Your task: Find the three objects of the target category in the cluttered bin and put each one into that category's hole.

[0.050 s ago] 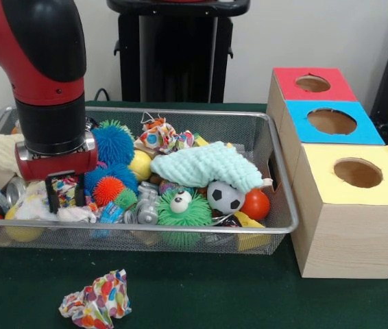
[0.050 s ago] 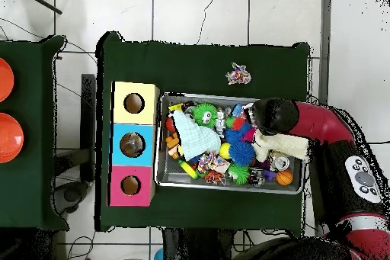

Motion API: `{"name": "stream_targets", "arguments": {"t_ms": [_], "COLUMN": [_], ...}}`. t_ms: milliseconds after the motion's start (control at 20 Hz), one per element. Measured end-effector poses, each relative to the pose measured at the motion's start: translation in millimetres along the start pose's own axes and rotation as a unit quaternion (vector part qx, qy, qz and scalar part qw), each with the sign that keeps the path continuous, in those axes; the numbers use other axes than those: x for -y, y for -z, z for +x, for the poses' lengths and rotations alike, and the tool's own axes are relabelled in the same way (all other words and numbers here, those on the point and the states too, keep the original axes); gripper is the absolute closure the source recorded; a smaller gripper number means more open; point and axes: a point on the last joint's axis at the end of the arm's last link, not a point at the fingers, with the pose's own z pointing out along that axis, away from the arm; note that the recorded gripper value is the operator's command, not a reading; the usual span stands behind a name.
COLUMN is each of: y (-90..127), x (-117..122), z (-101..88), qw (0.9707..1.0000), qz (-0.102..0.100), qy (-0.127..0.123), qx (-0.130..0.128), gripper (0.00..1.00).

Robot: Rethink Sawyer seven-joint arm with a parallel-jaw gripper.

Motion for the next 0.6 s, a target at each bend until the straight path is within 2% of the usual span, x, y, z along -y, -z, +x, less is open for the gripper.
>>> {"name": "stream_targets", "arguments": {"t_ms": [600], "y": [-0.6], "x": [-1.6], "z": [1.3], "qw": [1.0000], "qz": [0.000], "qy": [0.002], "qx": [-0.001], "gripper": [1.00]}}
